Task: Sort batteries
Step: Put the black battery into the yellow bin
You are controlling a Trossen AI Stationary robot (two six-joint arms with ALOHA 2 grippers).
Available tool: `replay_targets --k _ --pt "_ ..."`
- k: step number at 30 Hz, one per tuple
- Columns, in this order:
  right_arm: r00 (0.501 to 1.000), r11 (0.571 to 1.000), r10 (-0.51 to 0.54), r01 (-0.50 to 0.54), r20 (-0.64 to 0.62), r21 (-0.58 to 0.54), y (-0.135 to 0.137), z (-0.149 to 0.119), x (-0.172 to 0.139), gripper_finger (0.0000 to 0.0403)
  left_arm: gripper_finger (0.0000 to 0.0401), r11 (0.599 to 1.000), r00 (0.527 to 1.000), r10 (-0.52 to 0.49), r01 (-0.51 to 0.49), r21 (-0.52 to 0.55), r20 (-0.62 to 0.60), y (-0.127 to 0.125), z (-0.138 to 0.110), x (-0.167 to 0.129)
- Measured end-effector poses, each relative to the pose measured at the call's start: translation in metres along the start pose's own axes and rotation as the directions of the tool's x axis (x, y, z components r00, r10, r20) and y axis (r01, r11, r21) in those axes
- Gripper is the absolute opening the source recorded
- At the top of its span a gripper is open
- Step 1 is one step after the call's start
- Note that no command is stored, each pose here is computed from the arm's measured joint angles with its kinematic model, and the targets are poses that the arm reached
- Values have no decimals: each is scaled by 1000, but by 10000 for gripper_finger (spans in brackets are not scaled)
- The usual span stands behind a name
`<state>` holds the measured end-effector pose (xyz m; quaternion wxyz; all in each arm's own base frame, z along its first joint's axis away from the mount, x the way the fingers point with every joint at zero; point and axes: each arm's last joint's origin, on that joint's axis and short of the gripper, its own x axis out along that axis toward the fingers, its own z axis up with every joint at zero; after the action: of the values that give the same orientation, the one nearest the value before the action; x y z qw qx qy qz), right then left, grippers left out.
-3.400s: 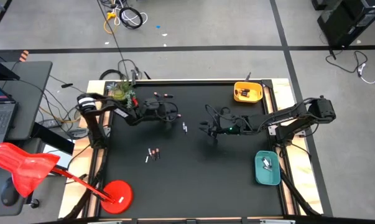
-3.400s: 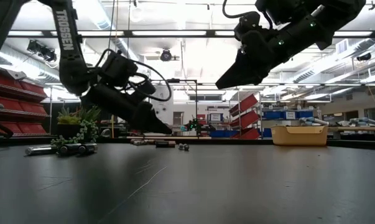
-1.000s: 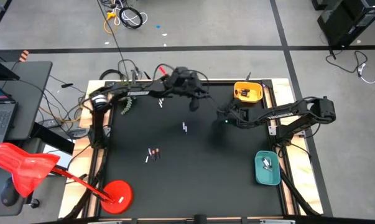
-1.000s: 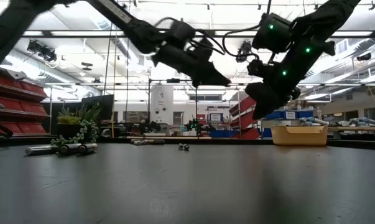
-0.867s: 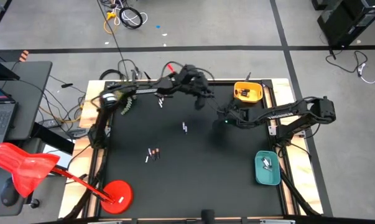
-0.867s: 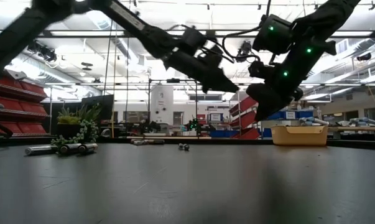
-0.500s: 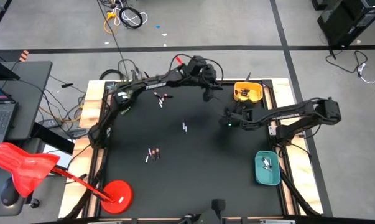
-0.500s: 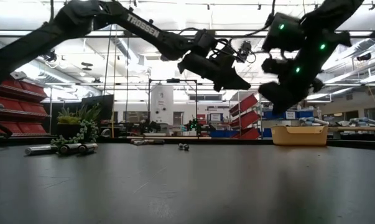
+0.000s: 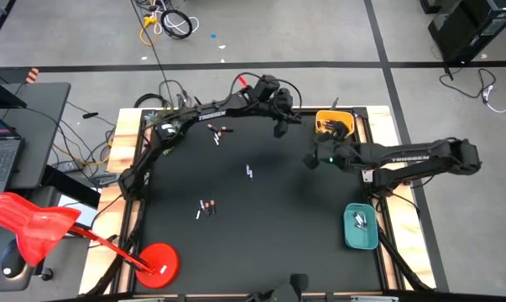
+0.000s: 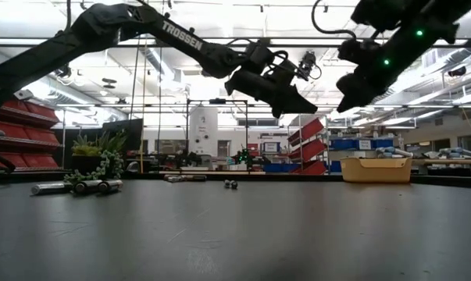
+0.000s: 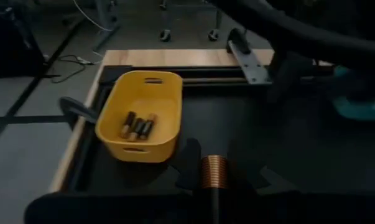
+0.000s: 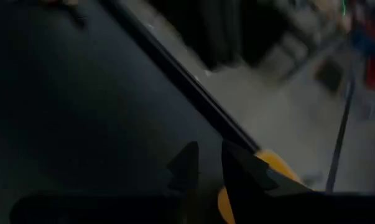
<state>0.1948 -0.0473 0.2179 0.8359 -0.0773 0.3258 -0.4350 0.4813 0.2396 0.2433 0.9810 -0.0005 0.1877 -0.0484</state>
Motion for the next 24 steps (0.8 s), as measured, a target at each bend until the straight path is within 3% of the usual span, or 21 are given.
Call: replay_targets --k 5,13,17,21,24 --pt "992 970 -88 107 95 -218 19 -25 -4 105 45 996 996 -92 92 -20 11 -15 -2 8" --pt "969 958 23 49 245 -284 37 -40 -24 116 45 965 968 -249 250 -74 23 -26 -32 13" --pt "942 894 103 53 319 -446 46 -34 -35 119 45 941 941 -333 336 -52 61 -35 -32 0" --pt "903 785 220 60 368 -617 50 -29 -41 124 45 896 890 -437 443 -19 133 -41 -31 -8" --pt "883 772 217 107 417 -627 49 -22 -42 131 45 834 825 -538 551 -31 176 -43 -28 -10"
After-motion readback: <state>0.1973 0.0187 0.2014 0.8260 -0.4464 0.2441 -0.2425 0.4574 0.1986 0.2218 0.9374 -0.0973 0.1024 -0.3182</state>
